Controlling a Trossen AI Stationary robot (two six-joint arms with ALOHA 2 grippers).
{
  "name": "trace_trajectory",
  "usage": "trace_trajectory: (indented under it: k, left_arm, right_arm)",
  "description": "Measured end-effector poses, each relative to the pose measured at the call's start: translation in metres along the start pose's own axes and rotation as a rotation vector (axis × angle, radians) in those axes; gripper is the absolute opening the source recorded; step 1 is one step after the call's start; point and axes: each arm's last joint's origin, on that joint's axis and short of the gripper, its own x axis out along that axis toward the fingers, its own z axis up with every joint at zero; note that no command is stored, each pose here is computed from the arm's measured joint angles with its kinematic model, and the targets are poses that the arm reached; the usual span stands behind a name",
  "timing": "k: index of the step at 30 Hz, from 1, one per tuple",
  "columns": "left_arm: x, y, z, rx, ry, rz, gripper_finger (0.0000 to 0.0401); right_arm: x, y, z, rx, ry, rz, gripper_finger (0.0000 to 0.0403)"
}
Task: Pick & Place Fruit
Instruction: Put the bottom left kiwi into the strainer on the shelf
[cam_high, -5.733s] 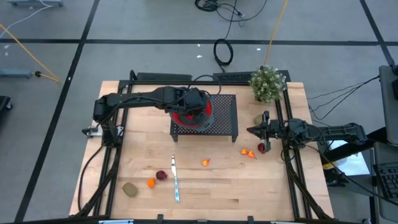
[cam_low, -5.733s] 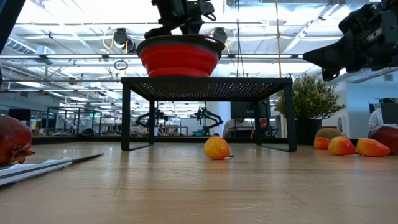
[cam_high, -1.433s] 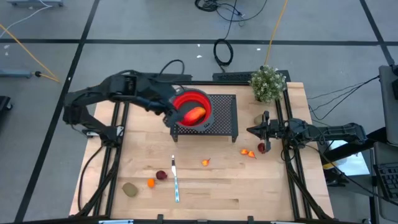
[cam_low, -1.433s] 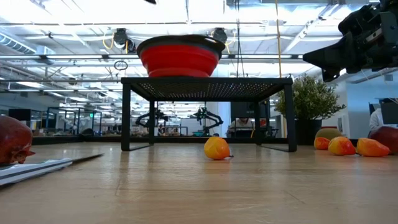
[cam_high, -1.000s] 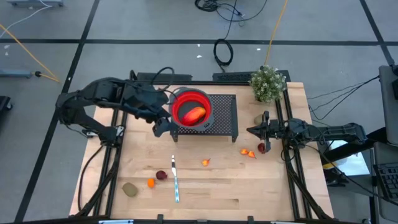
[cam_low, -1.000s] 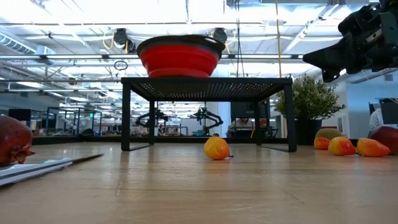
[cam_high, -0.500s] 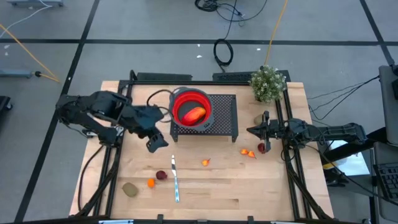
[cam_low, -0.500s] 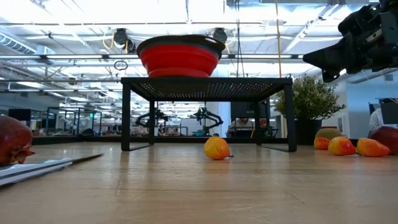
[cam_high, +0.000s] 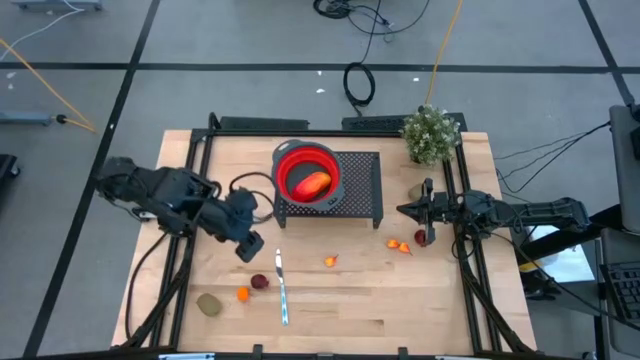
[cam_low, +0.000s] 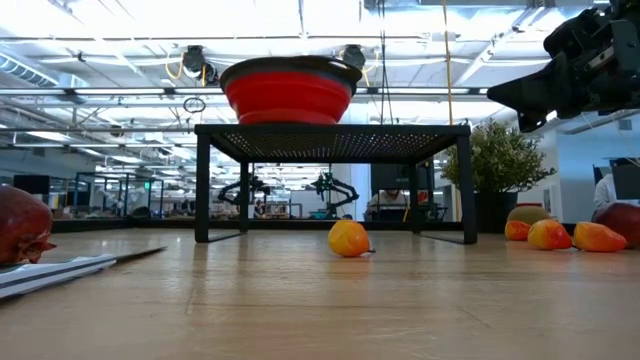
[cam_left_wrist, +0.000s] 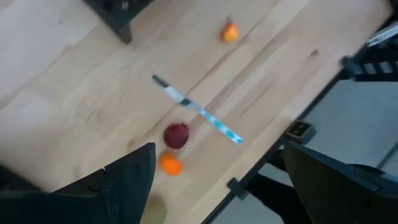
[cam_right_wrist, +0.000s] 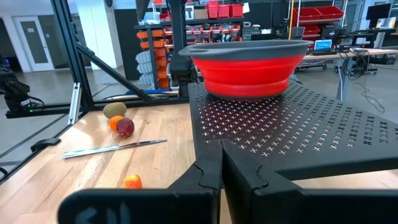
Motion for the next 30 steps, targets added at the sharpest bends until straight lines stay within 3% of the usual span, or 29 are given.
trace_trajectory:
  k: [10, 30]
  left_arm:
    - [0.029, -0.014, -0.008, -0.06, 0.04, 0.132, 0.0349]
    - [0.108, -0.049, -0.021, 0.068, 0.115, 0.341, 0.0349]
  right_arm:
    - [0.0, 0.0, 0.0, 0.0, 0.0, 0.0, 0.0]
    - [0.0, 0.0, 0.0, 0.052, 0.0, 0.0, 0.0]
